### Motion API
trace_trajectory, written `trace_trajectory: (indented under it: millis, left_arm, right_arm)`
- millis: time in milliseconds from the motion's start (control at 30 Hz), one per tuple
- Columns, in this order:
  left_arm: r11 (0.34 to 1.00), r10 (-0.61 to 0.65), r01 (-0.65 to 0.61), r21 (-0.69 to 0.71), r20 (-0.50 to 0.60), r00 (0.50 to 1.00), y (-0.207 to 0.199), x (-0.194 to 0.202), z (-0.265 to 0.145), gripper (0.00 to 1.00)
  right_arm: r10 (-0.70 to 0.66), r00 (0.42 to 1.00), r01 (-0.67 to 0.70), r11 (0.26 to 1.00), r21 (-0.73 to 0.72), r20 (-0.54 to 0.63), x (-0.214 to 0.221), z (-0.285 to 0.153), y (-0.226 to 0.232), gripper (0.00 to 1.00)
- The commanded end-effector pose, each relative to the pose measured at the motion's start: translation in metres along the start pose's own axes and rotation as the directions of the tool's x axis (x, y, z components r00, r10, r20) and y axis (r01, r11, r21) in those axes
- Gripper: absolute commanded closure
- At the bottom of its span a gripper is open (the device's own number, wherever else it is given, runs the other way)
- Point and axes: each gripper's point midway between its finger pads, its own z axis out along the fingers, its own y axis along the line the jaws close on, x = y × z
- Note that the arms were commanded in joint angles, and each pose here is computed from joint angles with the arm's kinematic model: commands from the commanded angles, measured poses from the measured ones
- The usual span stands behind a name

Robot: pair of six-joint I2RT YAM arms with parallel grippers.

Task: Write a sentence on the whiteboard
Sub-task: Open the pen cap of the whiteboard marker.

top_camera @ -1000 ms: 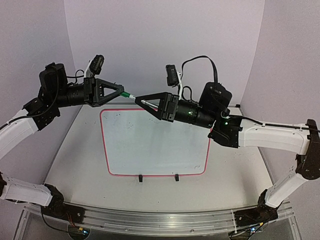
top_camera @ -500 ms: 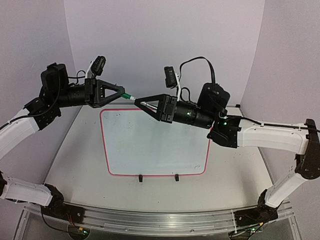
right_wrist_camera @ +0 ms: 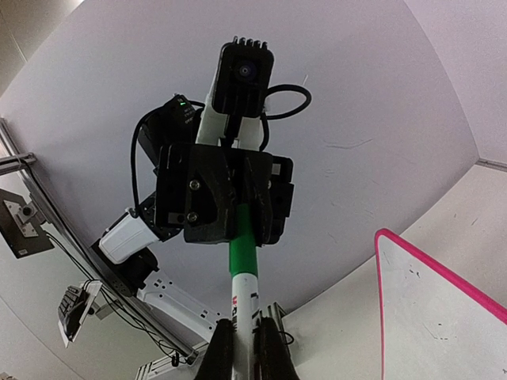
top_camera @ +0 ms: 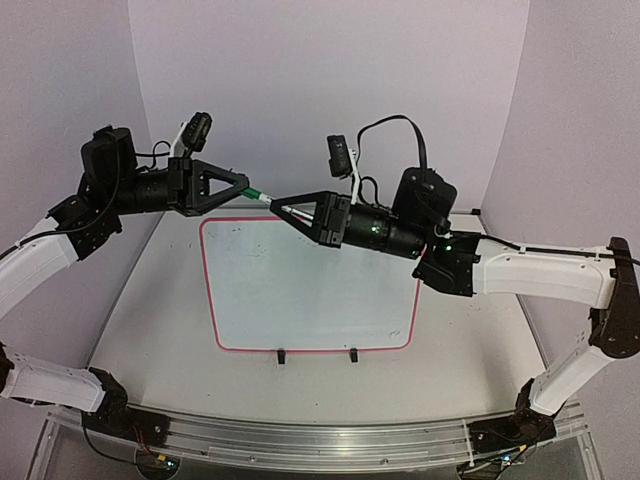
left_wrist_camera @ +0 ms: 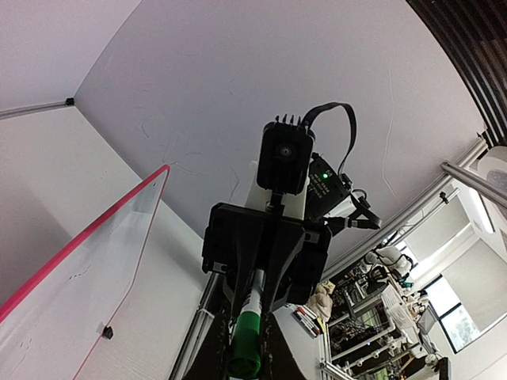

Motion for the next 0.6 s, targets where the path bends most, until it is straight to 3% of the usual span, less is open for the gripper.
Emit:
trace_trajectory:
  millis: [0,400,567]
  left_arm:
    - [1.0,0.009,-0.009,-0.018,0.007,1.0,0.005,0.003,-0.001,1.0]
    - [0.976,0.195,-0.171,-0.132,0.19,0.962,-0.022,-0.065,-0.023,1.0]
    - [0.98,0.186,-0.159,-0.123,0.255,0.949,-0.017,-0.092,-0.041,1.0]
  right_arm:
    - [-0.055,0.995,0.059,0.997,-0.048,0.088,-0.023,-0.004,0.023,1.0]
    - [-0.107,0.984,0.097,0.992,0.075,0.143,-0.025,-0.051,0.017,1.0]
    - [-0.158,0.973,0.14,0.984,0.113,0.168,-0.036,-0.075,0.026,1.0]
